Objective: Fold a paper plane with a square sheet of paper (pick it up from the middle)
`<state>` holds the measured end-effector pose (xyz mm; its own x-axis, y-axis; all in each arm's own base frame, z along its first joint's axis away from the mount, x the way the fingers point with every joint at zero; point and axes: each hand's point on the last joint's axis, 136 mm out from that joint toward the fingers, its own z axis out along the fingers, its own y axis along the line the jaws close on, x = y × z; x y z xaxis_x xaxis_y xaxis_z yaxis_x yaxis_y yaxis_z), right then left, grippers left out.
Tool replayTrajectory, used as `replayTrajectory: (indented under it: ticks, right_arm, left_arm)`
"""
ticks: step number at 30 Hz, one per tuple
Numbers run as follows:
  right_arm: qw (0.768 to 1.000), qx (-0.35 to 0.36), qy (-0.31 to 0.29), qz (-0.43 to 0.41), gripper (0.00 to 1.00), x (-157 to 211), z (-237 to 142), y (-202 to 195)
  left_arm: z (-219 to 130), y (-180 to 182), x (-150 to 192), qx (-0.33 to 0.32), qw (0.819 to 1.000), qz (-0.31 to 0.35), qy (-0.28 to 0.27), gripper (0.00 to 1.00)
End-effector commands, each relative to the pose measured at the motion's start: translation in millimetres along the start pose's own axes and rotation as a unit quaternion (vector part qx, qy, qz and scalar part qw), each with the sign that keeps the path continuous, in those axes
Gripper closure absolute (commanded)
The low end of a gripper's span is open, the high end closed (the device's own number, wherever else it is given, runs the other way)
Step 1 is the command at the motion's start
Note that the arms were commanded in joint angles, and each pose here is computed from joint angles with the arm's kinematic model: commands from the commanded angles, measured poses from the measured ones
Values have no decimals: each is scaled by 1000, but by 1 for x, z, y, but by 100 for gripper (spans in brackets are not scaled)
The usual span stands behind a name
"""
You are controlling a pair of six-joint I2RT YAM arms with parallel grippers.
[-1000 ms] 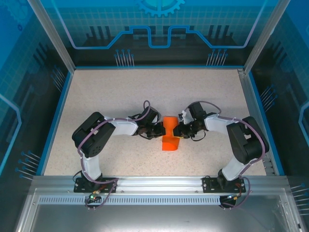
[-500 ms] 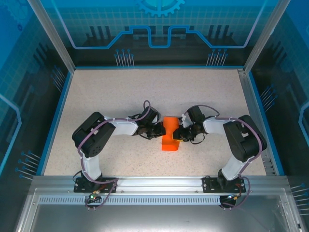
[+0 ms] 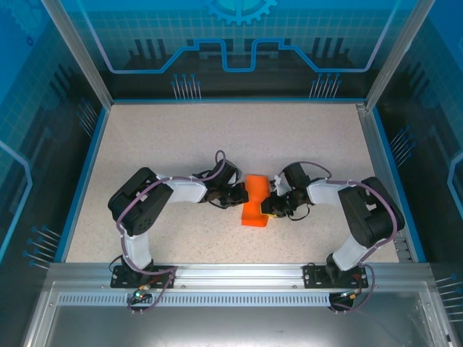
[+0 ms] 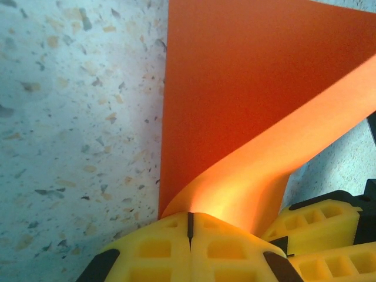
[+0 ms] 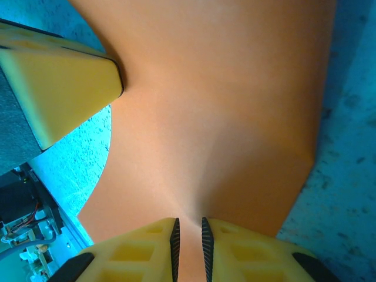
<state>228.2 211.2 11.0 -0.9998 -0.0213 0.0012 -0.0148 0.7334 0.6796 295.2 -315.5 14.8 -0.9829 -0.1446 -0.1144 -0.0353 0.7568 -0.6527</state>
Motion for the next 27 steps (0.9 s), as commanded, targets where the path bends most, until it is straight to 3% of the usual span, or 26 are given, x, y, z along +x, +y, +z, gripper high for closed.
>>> replayTrajectory:
  ticks: [1, 11, 21, 27]
  right_arm:
    - [997, 58, 33, 37, 79, 29, 8, -31]
    - [999, 5, 18, -34, 76, 22, -5, 26]
    - [996, 75, 51, 23, 78, 52, 16, -30]
    - [998, 49, 38, 9, 78, 48, 8, -14]
  left_arm:
    - [6, 19, 13, -37, 999, -1, 24, 100]
    - [7, 19, 13, -38, 999, -1, 25, 100]
    - [4, 19, 14, -39, 999, 2, 24, 100]
    - [4, 20, 15, -41, 999, 3, 26, 100]
